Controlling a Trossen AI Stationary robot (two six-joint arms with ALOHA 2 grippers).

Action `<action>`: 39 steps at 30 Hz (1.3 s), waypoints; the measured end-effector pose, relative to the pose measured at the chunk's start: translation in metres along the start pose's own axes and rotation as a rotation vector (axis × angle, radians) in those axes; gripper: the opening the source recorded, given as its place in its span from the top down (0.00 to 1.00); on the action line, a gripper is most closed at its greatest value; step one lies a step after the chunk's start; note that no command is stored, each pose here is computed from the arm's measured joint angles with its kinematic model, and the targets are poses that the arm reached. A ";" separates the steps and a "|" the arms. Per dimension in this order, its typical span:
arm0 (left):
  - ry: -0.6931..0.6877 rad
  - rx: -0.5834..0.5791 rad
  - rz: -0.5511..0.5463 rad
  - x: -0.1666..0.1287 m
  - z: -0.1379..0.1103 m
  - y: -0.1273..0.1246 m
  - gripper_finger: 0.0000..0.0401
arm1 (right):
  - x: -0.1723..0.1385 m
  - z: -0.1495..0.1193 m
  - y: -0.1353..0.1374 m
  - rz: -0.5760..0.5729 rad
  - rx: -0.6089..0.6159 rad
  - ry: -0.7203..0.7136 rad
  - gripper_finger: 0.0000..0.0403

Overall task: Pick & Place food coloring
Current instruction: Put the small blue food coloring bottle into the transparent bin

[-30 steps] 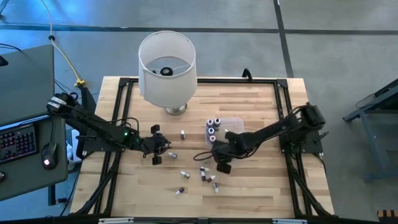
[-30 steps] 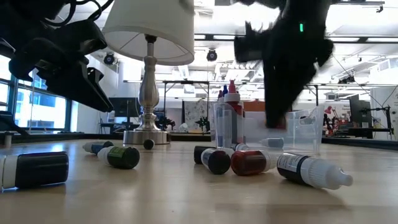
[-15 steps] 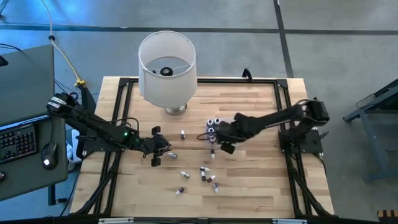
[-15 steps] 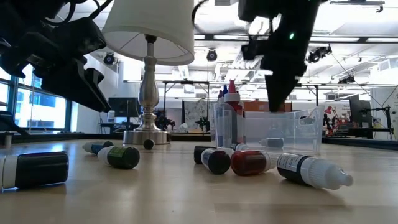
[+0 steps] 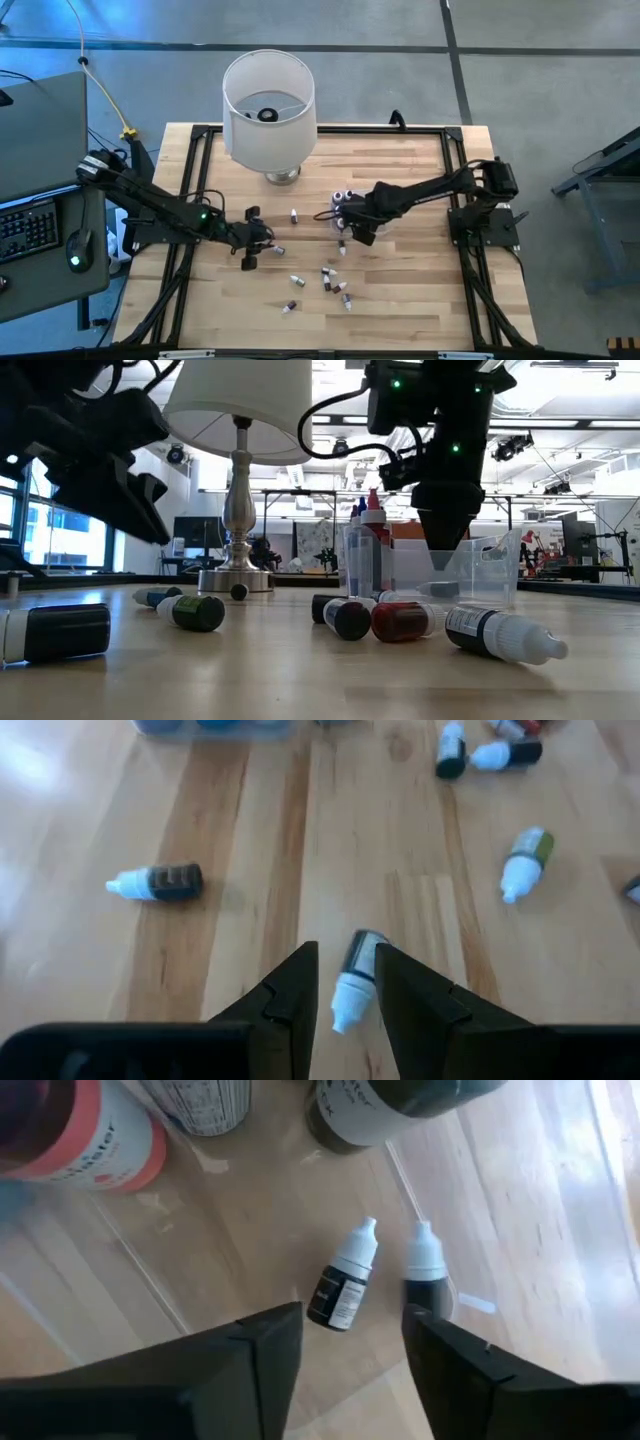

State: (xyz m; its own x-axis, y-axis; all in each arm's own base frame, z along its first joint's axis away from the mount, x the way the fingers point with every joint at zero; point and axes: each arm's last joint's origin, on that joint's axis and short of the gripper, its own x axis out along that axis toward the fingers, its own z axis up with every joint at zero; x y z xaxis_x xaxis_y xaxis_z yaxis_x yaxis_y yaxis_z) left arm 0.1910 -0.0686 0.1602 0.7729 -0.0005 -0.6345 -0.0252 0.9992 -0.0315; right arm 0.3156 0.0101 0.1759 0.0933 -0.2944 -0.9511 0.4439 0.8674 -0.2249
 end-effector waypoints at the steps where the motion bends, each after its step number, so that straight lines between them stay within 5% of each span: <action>1: 0.012 0.004 0.003 0.002 -0.001 0.000 0.75 | 0.000 0.000 0.000 0.002 -0.001 0.000 0.58; 9: 0.032 0.028 -0.052 0.012 -0.004 -0.004 0.64 | -0.022 0.011 0.008 0.156 0.046 0.036 0.55; 19: 0.093 0.100 -0.047 0.032 -0.015 -0.008 0.51 | -0.090 0.015 0.036 0.200 -0.068 -0.040 0.56; 25: 0.117 0.105 -0.043 0.044 -0.022 -0.010 0.57 | -0.117 -0.010 0.053 0.129 -0.229 -0.204 0.56; 39: 0.029 0.081 -0.075 0.047 0.004 -0.019 0.89 | -0.088 -0.096 0.043 0.417 -0.041 -0.622 0.56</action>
State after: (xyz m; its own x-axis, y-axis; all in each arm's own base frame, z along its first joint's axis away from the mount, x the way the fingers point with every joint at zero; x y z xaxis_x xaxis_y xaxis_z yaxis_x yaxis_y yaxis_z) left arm 0.2305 -0.0871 0.1341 0.7520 -0.0751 -0.6549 0.0841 0.9963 -0.0178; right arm 0.2407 0.1117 0.2296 0.7387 -0.0996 -0.6666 0.2288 0.9674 0.1090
